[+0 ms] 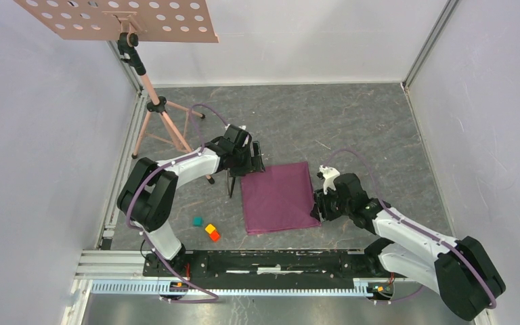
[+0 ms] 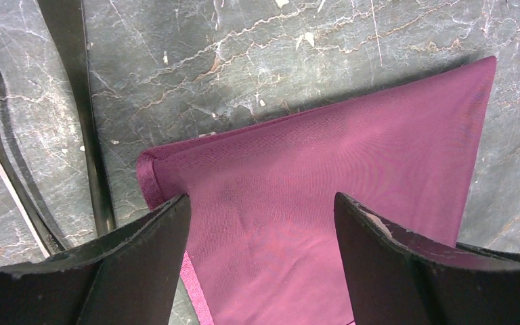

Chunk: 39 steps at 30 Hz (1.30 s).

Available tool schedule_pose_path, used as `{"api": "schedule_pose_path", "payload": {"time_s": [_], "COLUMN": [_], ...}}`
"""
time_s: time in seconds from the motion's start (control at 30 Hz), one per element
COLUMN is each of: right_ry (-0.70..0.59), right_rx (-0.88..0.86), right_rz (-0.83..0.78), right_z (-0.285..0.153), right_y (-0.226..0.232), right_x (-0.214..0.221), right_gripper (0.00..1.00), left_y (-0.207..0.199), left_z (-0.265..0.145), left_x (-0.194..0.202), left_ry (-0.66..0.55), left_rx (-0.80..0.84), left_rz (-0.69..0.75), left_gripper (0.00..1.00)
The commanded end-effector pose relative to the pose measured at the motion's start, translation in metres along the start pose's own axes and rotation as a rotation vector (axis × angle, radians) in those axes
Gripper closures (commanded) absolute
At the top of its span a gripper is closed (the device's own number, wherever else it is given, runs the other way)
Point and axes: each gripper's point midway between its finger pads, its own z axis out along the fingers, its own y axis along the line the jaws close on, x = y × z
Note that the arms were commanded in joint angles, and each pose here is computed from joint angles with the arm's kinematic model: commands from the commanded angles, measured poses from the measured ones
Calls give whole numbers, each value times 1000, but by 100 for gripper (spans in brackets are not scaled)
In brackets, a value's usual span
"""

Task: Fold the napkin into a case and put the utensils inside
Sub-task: Smooth out the lower triangle-folded napkin at the center of the board.

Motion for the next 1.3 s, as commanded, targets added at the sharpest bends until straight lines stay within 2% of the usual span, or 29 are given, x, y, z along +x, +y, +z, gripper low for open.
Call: {"api": "schedule_pose_path", "payload": {"time_s": [0.0,0.13,0.27,0.6,0.73,0.8,0.9,1.0,1.17,1.27], "right_ry": [53,86,118,67,37,16,-19,-36,-67,-105], "right_rx": [29,30,67,215,245,218,128,103,82,123], "right_rz": [41,49,77,204,235,232,199,166,130,93], "right_z": [-4,-5,-6,-12,-13,-13,-11,-13,-13,-14], "right_y": [-1,1,-6,-31,-36,-32,-17,-12,-6,-11], "right_x": [20,33,50,66,67,62,49,38,22,2], "right_gripper": [54,55,68,95,96,93,76,64,55,43], "left_y": [-1,2,3,1,-3,-7,-14,-23,-44,-52], "left_z": [2,4,8,22,19,13,0,-16,-41,-50], "left_x": [-13,-14,-15,-8,-1,1,5,8,23,41], "left_ry": [-40,-39,-32,5,18,12,14,17,26,39], "left_rx": [2,-18,-26,-5,20,35,56,80,161,185], "left_rz": [54,69,77,64,52,57,75,102,131,142], "left_gripper": [17,16,16,17,17,17,17,16,15,14]}}
